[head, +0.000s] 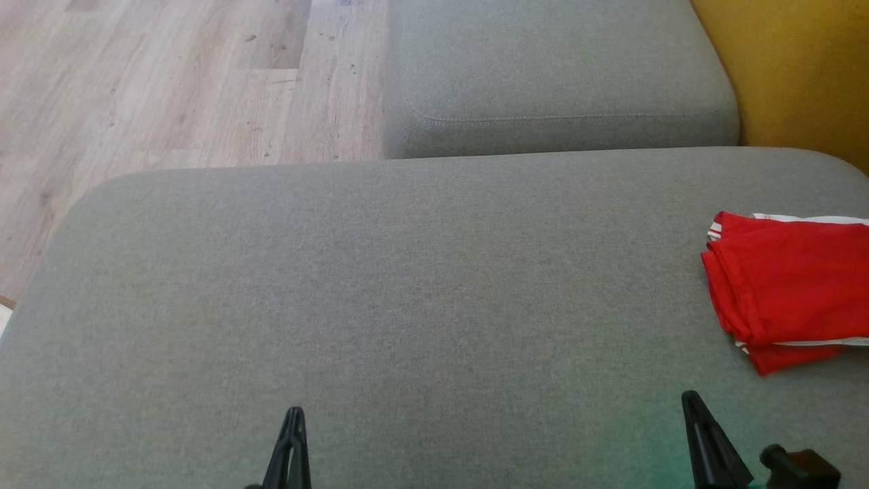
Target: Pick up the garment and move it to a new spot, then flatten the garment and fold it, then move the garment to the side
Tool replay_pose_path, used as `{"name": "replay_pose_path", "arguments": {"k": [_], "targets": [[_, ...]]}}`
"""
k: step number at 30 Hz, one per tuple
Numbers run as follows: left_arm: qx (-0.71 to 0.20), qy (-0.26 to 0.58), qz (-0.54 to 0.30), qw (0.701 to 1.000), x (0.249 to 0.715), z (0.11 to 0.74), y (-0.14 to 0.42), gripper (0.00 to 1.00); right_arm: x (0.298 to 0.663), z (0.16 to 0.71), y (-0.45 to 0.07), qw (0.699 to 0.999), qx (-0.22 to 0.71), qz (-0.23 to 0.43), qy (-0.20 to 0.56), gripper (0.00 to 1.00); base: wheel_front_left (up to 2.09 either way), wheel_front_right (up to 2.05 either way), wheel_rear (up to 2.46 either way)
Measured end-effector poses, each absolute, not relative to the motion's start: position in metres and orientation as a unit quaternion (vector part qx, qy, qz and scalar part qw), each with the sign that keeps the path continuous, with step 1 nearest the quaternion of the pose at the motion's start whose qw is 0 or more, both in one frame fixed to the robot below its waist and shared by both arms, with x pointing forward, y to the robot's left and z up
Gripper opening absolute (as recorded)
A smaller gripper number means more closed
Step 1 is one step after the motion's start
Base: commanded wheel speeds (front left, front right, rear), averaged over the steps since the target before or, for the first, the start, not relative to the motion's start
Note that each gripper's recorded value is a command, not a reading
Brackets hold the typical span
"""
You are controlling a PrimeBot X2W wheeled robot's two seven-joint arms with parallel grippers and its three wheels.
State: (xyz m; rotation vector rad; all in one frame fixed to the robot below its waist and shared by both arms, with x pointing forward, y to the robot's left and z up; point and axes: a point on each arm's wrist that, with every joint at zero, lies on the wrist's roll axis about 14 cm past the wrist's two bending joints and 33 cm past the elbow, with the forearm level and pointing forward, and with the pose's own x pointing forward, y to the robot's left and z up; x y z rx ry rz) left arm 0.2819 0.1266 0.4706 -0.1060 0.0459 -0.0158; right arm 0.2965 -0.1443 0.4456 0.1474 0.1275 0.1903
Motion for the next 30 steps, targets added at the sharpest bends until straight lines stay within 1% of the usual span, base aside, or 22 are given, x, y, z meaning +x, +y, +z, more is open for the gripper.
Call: {"name": "replay_pose_path", "arguments": {"k": [16,30], "targets": [[-0.145,0.057,0.004,0.988,0.291,0.46,0.134,0.0,0.302,0.443,-0.154,0.982,0.163,0.06,0.078,0.0,0.0,0.0,0.0],[-0.23,0.08,0.015,0.97,0.302,0.454,0.142,0.0,0.314,0.448,-0.166,0.966,0.244,0.029,0.076,0.0,0.0,0.0,0.0]]}}
